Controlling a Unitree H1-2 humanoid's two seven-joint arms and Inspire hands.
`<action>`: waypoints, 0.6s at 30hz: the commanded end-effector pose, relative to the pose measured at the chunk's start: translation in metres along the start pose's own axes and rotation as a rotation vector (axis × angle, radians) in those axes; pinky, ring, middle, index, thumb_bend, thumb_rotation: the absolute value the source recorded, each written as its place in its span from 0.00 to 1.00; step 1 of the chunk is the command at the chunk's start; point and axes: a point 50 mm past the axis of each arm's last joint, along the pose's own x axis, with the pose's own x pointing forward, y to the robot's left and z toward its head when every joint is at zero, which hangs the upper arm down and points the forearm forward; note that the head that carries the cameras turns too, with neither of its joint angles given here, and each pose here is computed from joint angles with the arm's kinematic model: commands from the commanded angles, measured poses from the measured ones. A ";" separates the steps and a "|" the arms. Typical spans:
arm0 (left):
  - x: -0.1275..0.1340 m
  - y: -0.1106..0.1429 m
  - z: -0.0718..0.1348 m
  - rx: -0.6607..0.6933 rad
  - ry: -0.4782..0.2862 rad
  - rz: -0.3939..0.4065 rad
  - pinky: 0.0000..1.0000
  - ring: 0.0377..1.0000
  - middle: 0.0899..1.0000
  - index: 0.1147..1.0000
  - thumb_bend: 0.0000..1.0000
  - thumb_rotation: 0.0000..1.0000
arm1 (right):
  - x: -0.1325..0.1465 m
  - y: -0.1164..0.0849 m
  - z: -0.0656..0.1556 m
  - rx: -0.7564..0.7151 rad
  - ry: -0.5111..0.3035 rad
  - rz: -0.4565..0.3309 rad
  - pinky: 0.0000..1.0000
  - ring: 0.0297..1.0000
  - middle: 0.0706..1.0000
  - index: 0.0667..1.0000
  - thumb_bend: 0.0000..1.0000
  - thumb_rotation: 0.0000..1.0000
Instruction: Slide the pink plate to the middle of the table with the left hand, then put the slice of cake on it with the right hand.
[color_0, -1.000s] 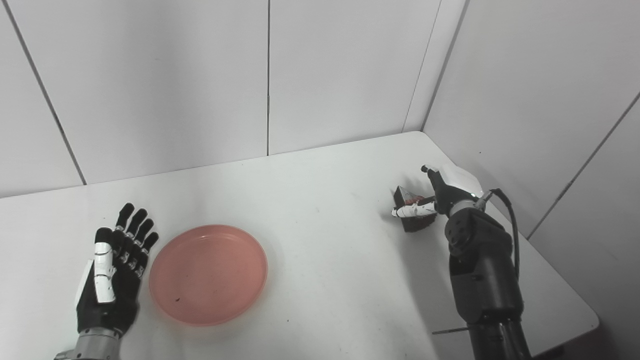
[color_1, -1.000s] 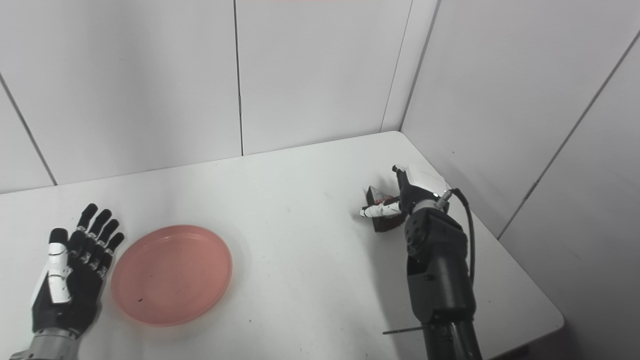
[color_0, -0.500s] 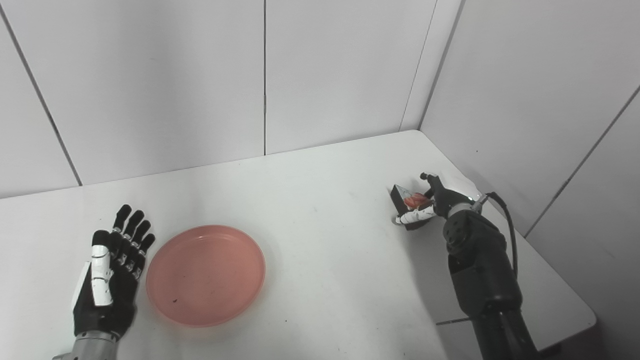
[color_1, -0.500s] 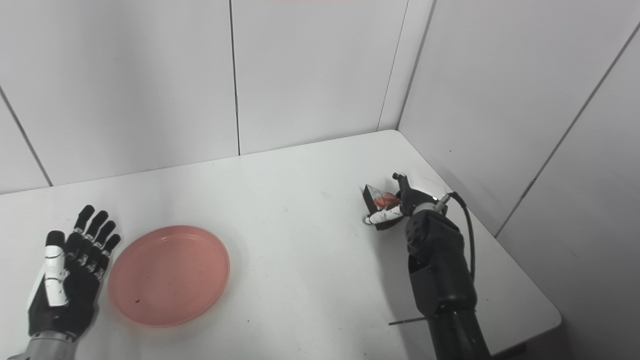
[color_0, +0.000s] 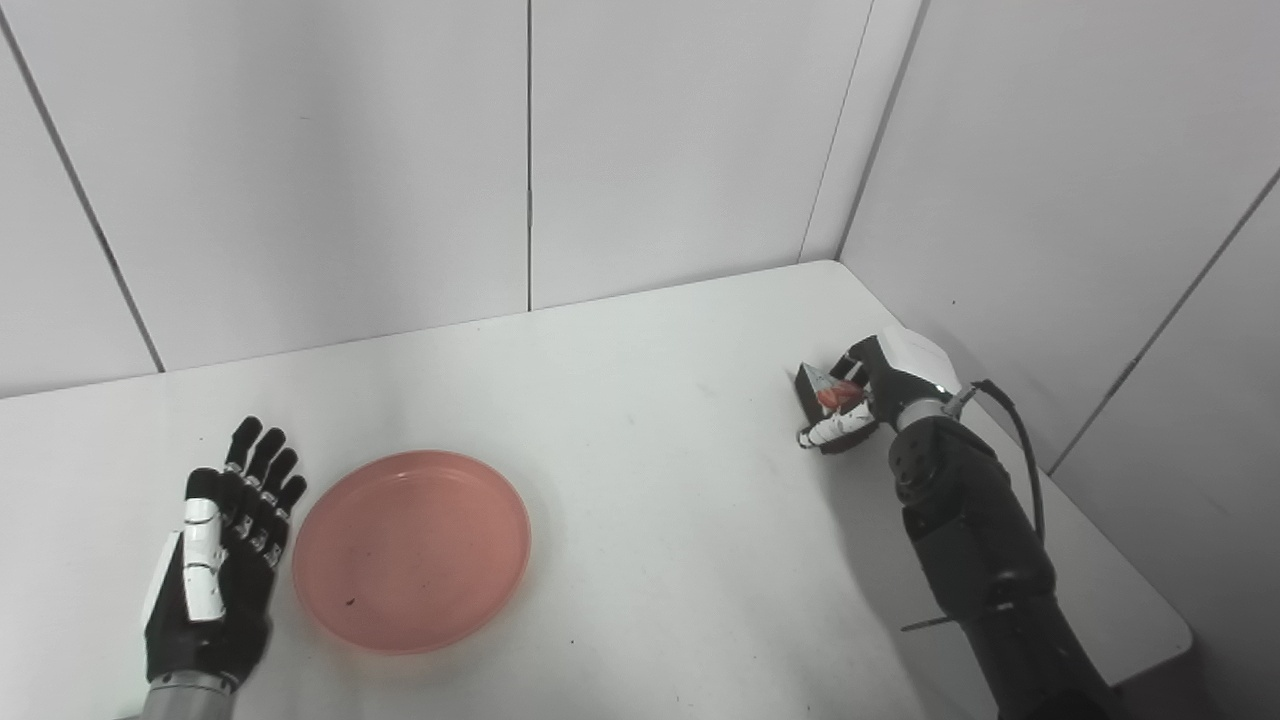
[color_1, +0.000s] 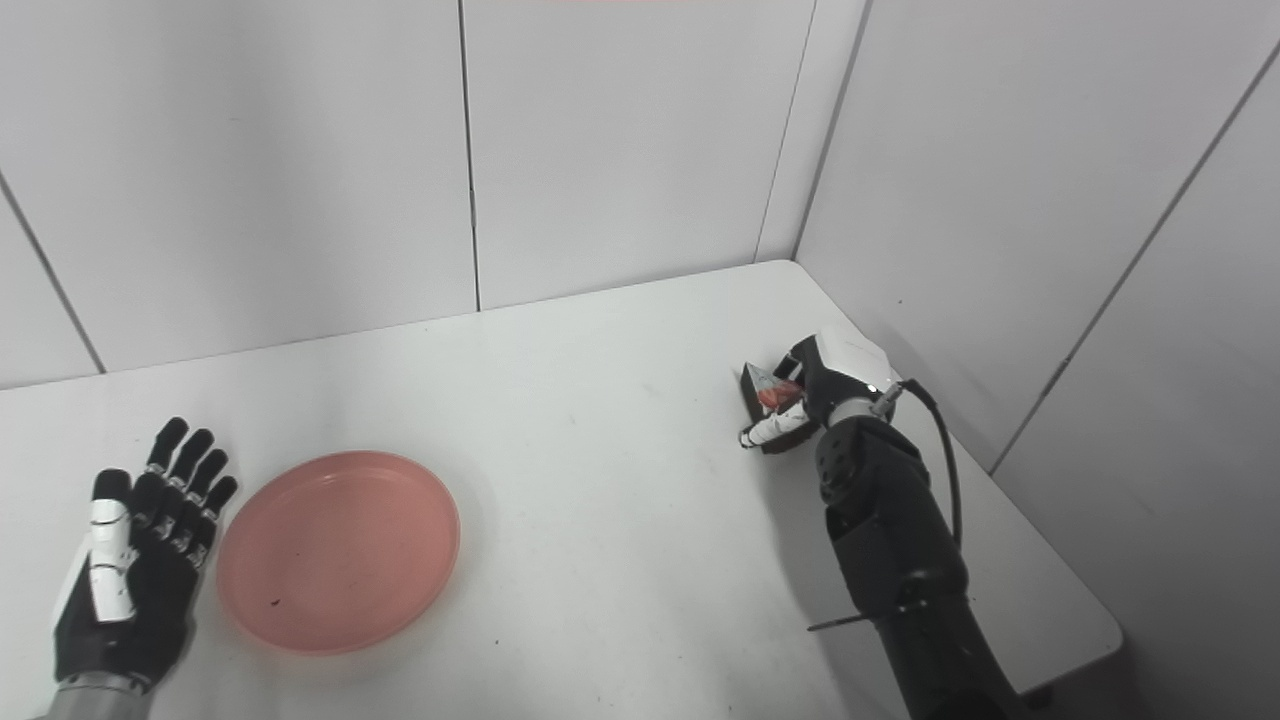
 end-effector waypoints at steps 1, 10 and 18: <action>-0.019 0.004 -0.020 -0.017 0.060 0.035 1.00 1.00 1.00 0.97 0.63 0.99 | -0.002 -0.018 0.001 0.027 -0.008 -0.084 0.29 0.30 0.43 0.45 0.53 0.00; -0.018 -0.008 -0.023 -0.022 0.070 0.033 1.00 1.00 0.99 0.96 0.63 0.98 | -0.021 -0.035 0.018 0.053 -0.096 -0.197 0.33 0.34 0.40 0.48 0.52 0.00; -0.015 -0.030 -0.029 0.000 0.079 0.044 1.00 1.00 0.99 0.97 0.61 1.00 | -0.058 -0.050 0.054 0.185 -0.263 -0.225 0.27 0.33 0.40 0.49 0.52 0.00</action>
